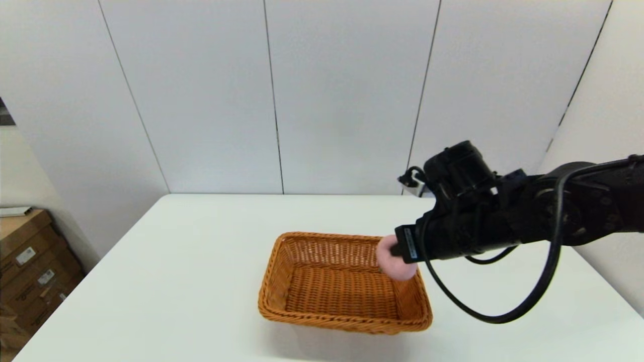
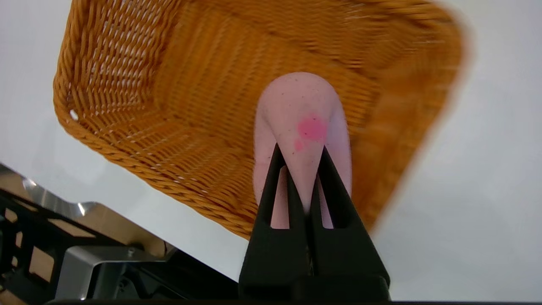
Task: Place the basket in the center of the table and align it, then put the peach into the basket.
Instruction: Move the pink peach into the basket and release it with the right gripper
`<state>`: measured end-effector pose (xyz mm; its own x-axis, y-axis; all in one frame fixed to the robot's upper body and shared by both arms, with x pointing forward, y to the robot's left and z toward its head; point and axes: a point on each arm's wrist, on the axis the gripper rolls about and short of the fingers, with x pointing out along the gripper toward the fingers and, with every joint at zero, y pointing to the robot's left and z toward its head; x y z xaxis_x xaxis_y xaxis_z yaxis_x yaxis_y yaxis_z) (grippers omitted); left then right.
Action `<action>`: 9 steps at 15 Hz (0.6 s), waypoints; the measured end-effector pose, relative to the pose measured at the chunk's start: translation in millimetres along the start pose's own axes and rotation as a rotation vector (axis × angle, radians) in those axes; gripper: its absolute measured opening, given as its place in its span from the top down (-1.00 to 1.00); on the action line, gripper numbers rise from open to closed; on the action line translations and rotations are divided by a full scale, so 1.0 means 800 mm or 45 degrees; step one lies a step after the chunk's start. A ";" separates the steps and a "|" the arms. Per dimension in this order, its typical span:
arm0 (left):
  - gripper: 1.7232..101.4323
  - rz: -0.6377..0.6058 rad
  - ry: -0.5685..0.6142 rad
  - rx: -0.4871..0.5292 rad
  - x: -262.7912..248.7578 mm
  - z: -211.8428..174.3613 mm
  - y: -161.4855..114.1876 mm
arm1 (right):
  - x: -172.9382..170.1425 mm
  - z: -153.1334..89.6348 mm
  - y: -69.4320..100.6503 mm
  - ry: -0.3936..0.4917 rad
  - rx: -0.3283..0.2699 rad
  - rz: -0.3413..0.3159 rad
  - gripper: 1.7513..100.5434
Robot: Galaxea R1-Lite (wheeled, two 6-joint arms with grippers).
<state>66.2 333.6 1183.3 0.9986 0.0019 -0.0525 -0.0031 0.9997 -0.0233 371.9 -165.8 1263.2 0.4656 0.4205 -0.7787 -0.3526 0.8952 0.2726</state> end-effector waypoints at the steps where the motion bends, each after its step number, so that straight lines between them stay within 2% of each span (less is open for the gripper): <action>1: -0.93 0.000 -0.001 0.000 0.000 0.000 0.000 | 0.011 -0.002 0.008 0.026 -0.023 0.007 0.59; 4: -0.93 0.001 -0.001 0.001 0.000 0.000 0.000 | 0.031 -0.005 0.018 0.068 -0.064 0.013 0.10; 7: -0.93 0.001 -0.001 0.001 0.000 0.000 0.000 | 0.032 -0.004 0.018 0.067 -0.055 0.011 -0.23; 9: -0.93 0.001 0.001 0.001 0.000 0.000 0.000 | 0.028 -0.001 0.008 0.055 -0.026 -0.005 -0.40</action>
<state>66.2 333.6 1183.2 0.9986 0.0028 -0.0534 -0.0040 0.9997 -0.0224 379.7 -150.3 1247.2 0.4318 0.4100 -0.8034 -0.3674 0.8934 0.2585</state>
